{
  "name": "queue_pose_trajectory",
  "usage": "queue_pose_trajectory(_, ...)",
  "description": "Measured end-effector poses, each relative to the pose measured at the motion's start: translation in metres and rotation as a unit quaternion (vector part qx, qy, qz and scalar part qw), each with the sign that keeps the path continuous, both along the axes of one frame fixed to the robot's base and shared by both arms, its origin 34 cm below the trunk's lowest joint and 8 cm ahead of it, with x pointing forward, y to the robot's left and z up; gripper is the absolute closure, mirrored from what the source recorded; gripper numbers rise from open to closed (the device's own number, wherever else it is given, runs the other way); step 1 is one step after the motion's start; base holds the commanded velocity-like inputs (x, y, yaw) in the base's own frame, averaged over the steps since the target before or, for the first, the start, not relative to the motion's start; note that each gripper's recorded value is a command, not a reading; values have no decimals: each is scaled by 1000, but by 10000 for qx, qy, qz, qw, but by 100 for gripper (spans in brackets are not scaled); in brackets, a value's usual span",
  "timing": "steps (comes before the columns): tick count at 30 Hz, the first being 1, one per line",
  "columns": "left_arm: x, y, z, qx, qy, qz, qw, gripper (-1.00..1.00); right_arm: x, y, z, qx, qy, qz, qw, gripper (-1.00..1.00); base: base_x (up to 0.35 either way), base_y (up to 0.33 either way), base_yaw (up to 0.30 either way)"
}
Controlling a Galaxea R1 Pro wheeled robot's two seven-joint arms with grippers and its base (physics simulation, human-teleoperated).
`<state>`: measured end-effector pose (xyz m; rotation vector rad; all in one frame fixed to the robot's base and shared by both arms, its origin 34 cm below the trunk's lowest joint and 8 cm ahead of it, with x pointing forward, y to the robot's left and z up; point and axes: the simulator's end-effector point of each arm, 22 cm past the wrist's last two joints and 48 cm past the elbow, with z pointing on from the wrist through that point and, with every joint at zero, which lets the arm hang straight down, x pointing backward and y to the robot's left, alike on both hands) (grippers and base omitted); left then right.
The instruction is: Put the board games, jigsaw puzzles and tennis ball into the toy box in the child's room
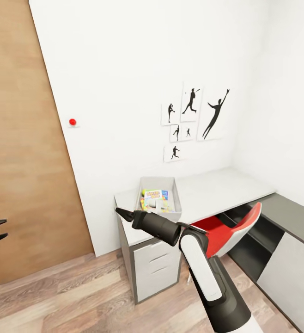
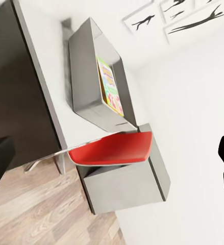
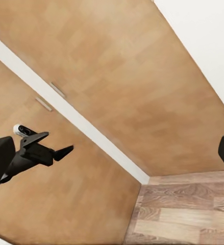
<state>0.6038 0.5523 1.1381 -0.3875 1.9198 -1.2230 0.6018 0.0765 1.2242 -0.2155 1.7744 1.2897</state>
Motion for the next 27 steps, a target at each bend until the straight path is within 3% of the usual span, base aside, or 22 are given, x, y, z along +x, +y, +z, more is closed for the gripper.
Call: queue_pose_trajectory(27, 0, 0, 0, 0, 1, 1, 10000, -100, 0, 0, 0, 0, 2, 1, 10000, -100, -134, 0, 290)
